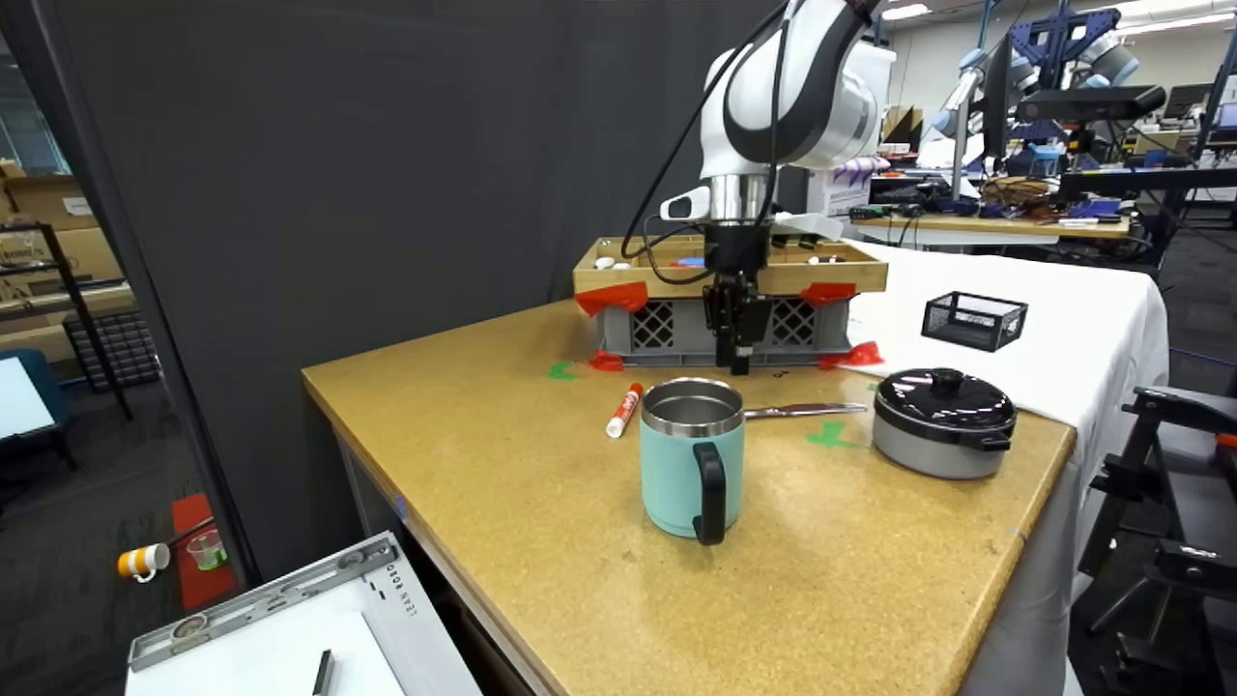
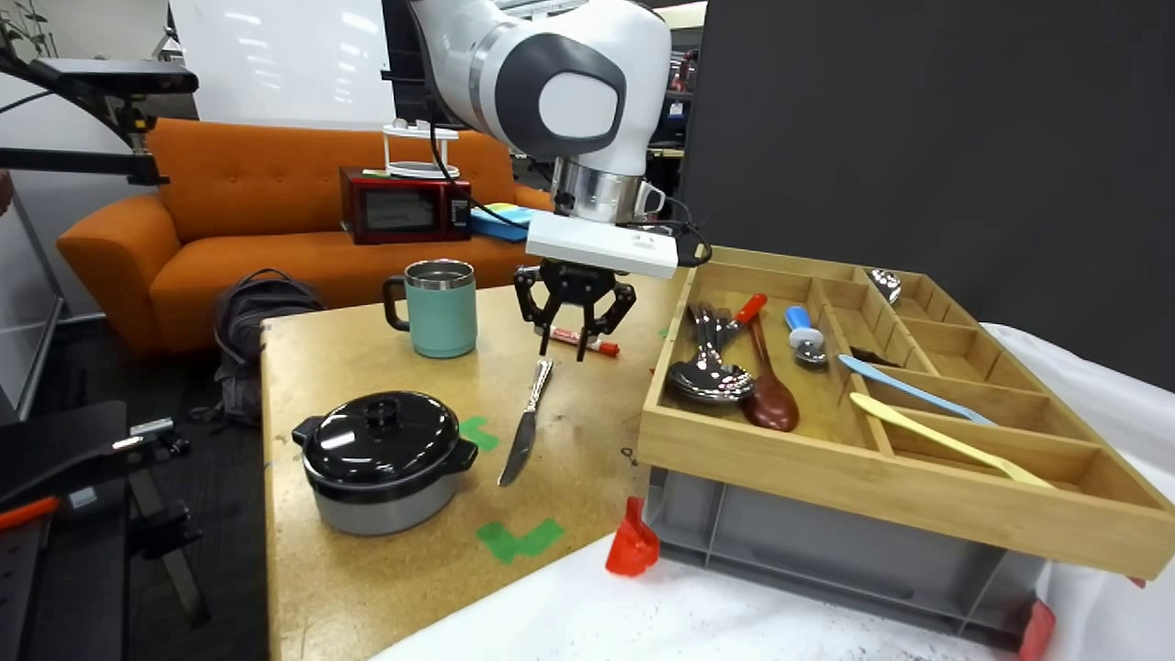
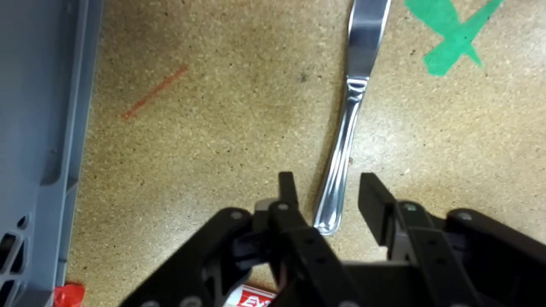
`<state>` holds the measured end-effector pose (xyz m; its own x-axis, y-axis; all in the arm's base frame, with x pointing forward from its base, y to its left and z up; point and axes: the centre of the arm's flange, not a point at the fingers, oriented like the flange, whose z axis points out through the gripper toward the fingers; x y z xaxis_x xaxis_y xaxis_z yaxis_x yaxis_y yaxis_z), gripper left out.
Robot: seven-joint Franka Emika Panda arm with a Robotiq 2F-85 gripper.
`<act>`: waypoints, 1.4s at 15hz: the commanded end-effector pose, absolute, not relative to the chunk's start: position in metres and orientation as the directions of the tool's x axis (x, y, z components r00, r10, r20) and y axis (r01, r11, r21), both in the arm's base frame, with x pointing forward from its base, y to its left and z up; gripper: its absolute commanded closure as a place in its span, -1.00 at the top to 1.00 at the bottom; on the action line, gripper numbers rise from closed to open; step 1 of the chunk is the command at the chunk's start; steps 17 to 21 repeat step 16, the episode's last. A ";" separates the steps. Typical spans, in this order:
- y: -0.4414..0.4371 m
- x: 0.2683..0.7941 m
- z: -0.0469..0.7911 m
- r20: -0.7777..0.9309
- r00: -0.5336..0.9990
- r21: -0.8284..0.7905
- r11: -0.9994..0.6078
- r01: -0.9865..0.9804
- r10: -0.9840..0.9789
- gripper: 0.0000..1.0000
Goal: Put the knife on the table
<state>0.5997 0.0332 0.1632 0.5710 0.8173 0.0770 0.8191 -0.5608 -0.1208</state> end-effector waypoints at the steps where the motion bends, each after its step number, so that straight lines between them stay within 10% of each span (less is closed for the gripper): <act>1: 0.029 0.601 0.184 0.073 0.558 -0.081 -0.553 0.829 0.826 0.51; 5: 0.020 0.608 0.238 0.050 0.567 -0.033 -0.566 0.824 0.822 1.00; 21: 0.030 0.599 0.341 -0.052 0.559 0.006 -0.560 0.829 0.827 1.00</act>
